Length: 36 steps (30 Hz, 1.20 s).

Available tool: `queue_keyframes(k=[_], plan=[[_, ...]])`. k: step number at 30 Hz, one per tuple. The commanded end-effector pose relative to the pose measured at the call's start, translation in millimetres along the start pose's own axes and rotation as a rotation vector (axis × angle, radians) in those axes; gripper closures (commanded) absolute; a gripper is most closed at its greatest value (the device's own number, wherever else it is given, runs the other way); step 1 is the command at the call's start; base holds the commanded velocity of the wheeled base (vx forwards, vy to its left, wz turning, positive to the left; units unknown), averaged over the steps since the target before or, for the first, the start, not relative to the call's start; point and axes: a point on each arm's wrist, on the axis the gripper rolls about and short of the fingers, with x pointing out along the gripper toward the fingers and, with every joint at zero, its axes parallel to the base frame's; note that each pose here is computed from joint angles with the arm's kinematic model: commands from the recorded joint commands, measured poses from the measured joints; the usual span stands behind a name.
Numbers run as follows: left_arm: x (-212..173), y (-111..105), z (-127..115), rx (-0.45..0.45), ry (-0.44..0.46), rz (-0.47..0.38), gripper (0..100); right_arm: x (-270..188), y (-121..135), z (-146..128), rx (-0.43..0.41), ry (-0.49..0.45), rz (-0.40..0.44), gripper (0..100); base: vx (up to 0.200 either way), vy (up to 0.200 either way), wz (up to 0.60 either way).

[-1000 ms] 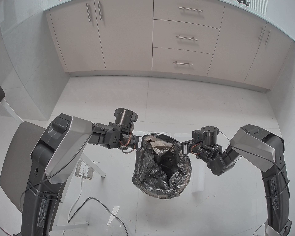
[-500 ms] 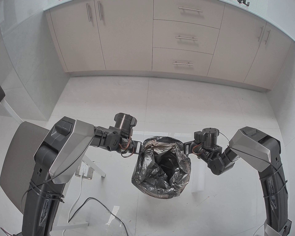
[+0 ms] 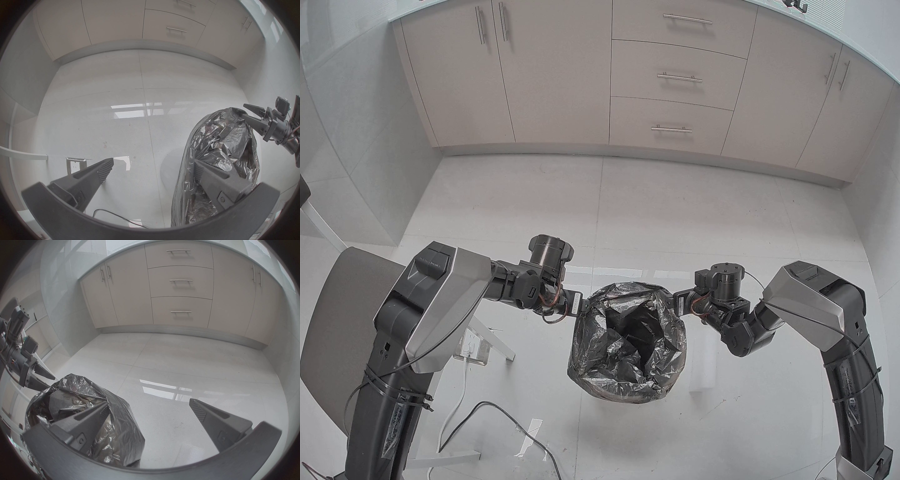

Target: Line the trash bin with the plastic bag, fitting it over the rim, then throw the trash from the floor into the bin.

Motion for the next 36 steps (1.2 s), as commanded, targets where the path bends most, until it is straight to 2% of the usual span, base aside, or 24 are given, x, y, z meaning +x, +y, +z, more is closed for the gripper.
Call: queue_keyframes(k=[1, 16, 22, 24, 28, 33, 36], plan=[[5, 1, -5, -0.001, 0.013, 0.003, 0, 2, -3, -4, 0.001, 0.007, -0.005, 0, 0.0, 0.0, 0.0], [5, 8, -2, -0.015, 0.007, 0.01, 0, 3, -18, 0, 0.014, -0.004, -0.036, 0, 0.0, 0.0, 0.0], [-20, 9, 16, -0.049, -0.036, 0.006, 0, -17, -13, 25, 0.043, -0.03, -0.023, 0, 0.0, 0.0, 0.0], [-43, 8, 26, -0.055, -0.027, 0.005, 0, -30, -11, 36, 0.044, -0.036, -0.017, 0, 0.0, 0.0, 0.0], [-70, 5, 34, -0.094, -0.023, -0.002, 0, -51, -4, 39, 0.04, -0.004, 0.01, 0, 0.0, 0.0, 0.0], [-91, -3, 18, -0.078, 0.029, -0.04, 0, -72, 6, 32, 0.026, 0.053, 0.049, 0, 0.0, 0.0, 0.0], [-86, -17, -7, -0.048, 0.07, -0.069, 0, -74, 13, 23, 0.018, 0.083, 0.087, 0, 0.0, 0.0, 0.0]])
